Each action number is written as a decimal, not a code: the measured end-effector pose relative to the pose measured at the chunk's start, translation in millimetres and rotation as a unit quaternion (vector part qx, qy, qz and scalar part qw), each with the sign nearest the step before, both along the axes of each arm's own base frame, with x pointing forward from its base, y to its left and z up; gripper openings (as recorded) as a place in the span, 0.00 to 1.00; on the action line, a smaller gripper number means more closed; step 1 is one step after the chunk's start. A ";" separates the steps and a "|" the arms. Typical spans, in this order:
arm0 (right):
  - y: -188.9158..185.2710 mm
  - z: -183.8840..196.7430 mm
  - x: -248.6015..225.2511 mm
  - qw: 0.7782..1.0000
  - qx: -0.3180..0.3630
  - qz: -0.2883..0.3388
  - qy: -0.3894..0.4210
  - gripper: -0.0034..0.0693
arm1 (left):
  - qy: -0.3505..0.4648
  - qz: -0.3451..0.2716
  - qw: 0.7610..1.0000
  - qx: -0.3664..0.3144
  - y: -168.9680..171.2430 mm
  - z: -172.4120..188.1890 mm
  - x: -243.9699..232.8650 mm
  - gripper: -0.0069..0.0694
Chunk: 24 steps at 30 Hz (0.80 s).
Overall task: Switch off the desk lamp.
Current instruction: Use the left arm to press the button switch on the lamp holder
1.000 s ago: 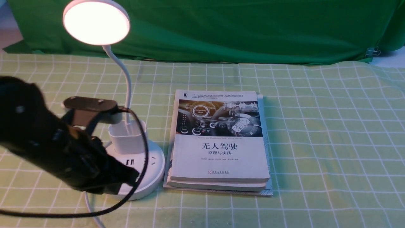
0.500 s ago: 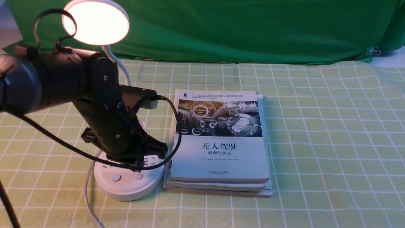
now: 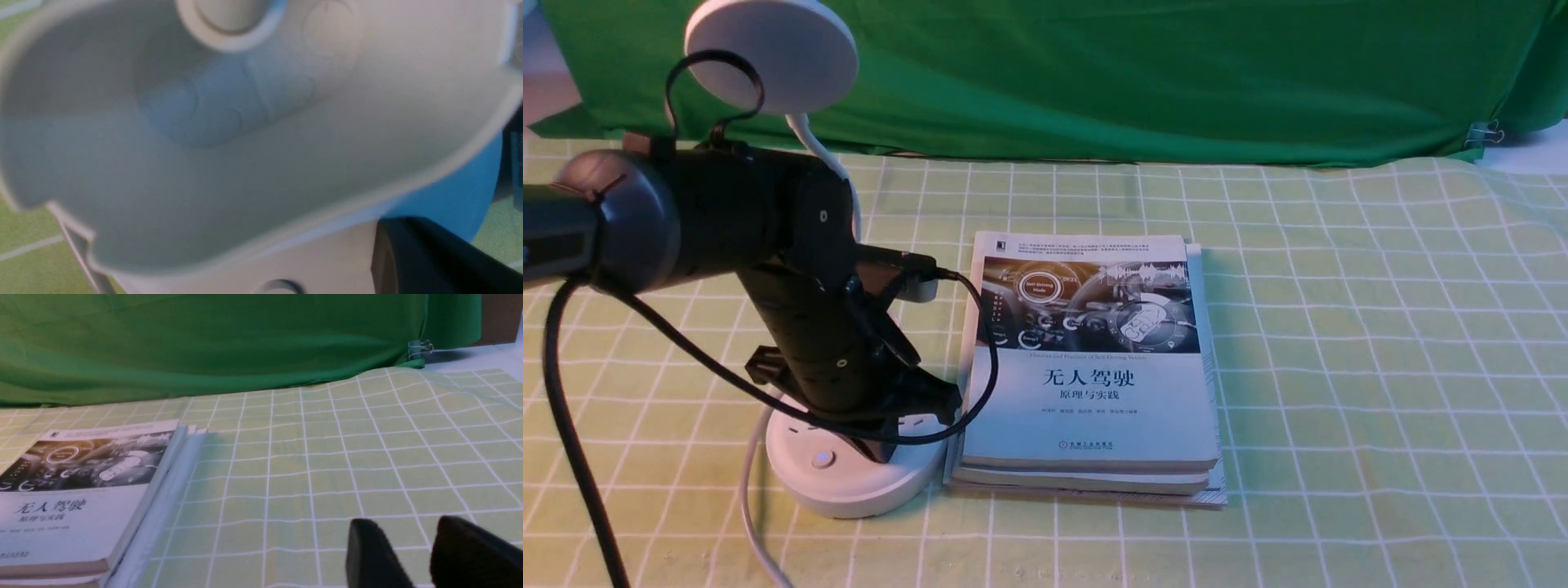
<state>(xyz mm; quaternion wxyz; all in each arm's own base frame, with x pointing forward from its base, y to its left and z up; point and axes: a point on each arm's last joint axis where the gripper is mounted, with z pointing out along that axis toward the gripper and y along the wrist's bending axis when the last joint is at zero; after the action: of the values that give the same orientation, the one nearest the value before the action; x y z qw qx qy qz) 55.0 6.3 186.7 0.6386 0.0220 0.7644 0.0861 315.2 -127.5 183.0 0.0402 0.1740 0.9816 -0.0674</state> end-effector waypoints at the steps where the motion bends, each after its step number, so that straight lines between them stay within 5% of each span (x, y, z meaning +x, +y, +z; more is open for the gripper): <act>1: 0.0 0.0 0.0 1.000 0.000 0.000 0.000 0.38 | 0.001 0.001 1.000 0.000 -0.2 -0.2 0.4 0.09; 16: 0.0 0.1 0.0 1.000 -0.001 0.000 -0.001 0.38 | -0.032 0.001 0.999 -0.012 1.8 26.2 -6.6 0.09; 24: 0.0 0.1 0.0 1.000 0.000 0.000 0.000 0.38 | -0.001 -0.001 1.000 0.000 -1.8 2.6 -2.1 0.09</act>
<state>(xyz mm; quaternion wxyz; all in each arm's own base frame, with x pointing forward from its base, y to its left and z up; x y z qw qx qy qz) 55.0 6.3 186.8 0.6389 0.0218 0.7642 0.0859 313.2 -129.2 185.6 0.0411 0.1749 0.9814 -0.0672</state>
